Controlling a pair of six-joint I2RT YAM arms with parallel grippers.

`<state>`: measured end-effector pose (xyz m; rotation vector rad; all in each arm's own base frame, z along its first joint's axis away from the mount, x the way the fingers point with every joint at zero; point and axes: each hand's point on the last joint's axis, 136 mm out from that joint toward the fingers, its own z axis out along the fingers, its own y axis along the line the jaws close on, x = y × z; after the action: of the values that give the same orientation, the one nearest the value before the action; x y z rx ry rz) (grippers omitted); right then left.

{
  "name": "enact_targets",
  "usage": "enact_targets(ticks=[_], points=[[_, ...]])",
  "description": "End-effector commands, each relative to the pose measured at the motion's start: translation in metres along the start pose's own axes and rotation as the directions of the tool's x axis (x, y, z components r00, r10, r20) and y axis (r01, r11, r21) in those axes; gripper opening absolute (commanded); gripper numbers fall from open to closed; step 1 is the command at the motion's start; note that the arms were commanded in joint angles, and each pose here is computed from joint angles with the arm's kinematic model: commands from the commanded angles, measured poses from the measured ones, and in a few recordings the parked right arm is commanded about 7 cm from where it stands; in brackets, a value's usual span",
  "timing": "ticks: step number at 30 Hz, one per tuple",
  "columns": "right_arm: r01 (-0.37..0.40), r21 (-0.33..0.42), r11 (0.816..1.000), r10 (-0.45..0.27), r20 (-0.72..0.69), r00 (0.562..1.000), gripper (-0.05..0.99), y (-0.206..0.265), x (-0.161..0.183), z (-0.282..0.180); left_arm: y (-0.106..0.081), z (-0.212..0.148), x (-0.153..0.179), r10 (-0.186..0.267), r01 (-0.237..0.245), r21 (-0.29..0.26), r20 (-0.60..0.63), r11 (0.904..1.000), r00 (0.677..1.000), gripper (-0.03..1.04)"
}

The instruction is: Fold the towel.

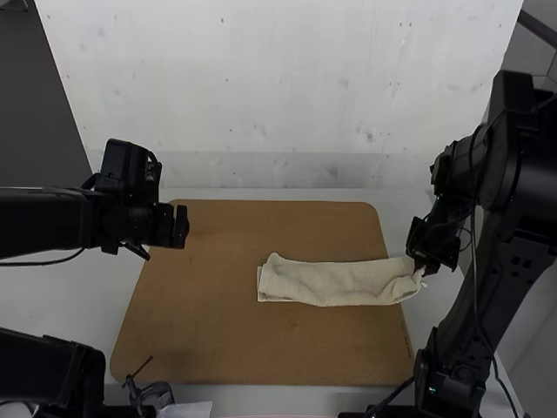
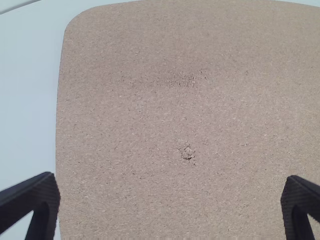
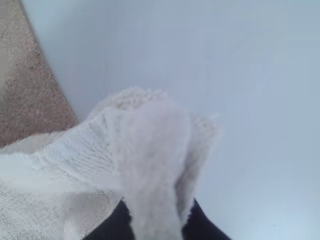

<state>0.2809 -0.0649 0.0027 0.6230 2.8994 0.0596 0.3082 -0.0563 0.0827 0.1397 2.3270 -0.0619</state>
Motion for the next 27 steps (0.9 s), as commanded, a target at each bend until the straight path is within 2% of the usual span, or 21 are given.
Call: enact_targets(ticks=[1, 6, 11, 17, 22, 23, 25, 26, 27], points=[[0.15, -0.03, 0.988, -0.15, 0.018, 0.989, 0.01, 0.053, 0.011, -0.007, 0.002, -0.003, -0.005, 0.013, -0.013, -0.002, 0.024, 0.9999, 1.0, 0.99], [0.334, -0.081, 0.939, -0.334, 0.013, 0.942, 0.01, 0.155, 0.051, -0.006, 0.003, -0.003, -0.005, 0.011, -0.011, -0.006, 0.022, 0.9999, 1.0, 0.99], [0.497, -0.13, 0.858, -0.5, 0.006, 0.866, 0.01, 0.245, 0.088, -0.011, 0.006, -0.003, -0.005, 0.007, -0.006, -0.012, 0.022, 0.9999, 1.0, 0.99], [0.593, -0.141, 0.793, -0.601, -0.019, 0.799, 0.01, 0.305, 0.118, -0.011, 0.008, -0.002, -0.003, 0.002, -0.002, -0.018, 0.018, 0.9998, 1.0, 0.99], [0.626, -0.135, 0.768, -0.636, -0.044, 0.77, 0.02, 0.322, 0.132, -0.001, 0.007, -0.002, -0.002, 0.006, -0.005, -0.013, 0.016, 0.9999, 1.0, 0.99], [0.631, -0.135, 0.764, -0.641, -0.045, 0.766, 0.1, 0.323, 0.134, 0.001, 0.006, -0.002, -0.002, 0.007, -0.006, -0.012, 0.016, 0.9999, 1.0, 0.99], [0.63, -0.141, 0.763, -0.64, -0.036, 0.767, 0.54, 0.326, 0.133, 0.0, 0.006, 0.0, 0.0, 0.007, -0.007, -0.01, 0.008, 0.9999, 1.0, 0.99], [0.627, -0.151, 0.764, -0.636, -0.018, 0.771, 0.66, 0.328, 0.13, -0.006, 0.006, 0.0, 0.001, 0.007, -0.007, -0.011, 0.004, 0.9999, 1.0, 0.99], [0.626, -0.163, 0.762, -0.634, 0.005, 0.773, 0.67, 0.332, 0.127, -0.013, 0.006, 0.001, 0.003, 0.006, -0.006, -0.011, -0.001, 0.9999, 1.0, 0.99]])
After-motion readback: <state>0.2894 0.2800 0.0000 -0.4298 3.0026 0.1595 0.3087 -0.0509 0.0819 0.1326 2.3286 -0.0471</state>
